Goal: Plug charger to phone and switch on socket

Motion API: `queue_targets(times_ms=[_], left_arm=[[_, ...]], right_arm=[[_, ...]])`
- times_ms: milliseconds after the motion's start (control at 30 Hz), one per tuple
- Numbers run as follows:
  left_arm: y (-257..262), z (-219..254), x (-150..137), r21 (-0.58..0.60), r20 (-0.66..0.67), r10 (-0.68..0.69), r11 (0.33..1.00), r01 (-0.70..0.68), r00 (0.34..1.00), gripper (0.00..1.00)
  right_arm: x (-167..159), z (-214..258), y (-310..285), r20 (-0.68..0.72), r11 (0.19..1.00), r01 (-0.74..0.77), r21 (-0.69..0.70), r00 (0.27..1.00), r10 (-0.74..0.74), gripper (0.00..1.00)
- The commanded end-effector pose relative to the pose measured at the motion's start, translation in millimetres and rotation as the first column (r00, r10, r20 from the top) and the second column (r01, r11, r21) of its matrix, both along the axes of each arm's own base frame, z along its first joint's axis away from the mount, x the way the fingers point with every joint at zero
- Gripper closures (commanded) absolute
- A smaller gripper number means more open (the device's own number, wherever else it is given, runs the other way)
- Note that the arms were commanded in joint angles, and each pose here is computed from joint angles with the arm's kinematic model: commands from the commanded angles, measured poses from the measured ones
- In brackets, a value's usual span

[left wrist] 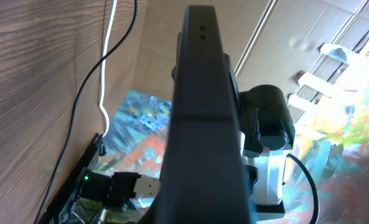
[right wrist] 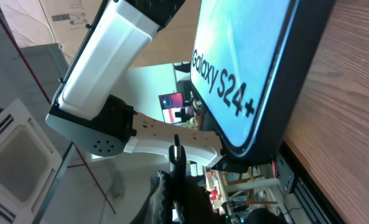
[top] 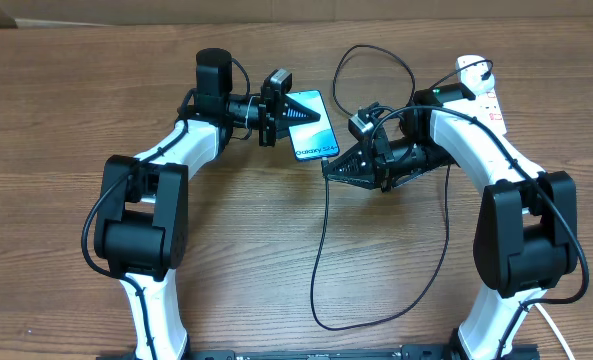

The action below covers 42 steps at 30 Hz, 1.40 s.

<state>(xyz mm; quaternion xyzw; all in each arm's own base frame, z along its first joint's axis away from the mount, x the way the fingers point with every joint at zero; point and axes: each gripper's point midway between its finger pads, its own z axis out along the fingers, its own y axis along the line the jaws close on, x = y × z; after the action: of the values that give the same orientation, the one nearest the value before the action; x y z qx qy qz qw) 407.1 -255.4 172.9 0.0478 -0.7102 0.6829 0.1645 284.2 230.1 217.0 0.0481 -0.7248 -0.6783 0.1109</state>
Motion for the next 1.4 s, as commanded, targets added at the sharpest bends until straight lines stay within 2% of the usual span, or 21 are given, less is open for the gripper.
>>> queue_targets(times_ms=[0,200,767,1367], left_arm=[[3,7,-3,-0.016,-0.013,-0.03,0.999,0.03,0.999,0.96],[2,7,-3,-0.013,-0.028,-0.031,0.999,0.03,0.999,0.96],[3,7,-3,-0.014,-0.027,-0.03,0.999,0.03,0.999,0.96],[3,7,-3,-0.012,-0.039,-0.03,0.999,0.03,0.999,0.96]], right_arm=[[-2,13,3,0.042,1.0,-0.008,0.012,0.999,0.007,0.96],[-9,17,17,0.021,0.999,-0.036,0.034,0.999,0.035,0.96],[9,5,6,-0.034,1.0,-0.002,-0.021,0.999,0.001,0.96],[9,2,7,-0.046,0.999,-0.007,-0.039,0.999,0.005,0.96]])
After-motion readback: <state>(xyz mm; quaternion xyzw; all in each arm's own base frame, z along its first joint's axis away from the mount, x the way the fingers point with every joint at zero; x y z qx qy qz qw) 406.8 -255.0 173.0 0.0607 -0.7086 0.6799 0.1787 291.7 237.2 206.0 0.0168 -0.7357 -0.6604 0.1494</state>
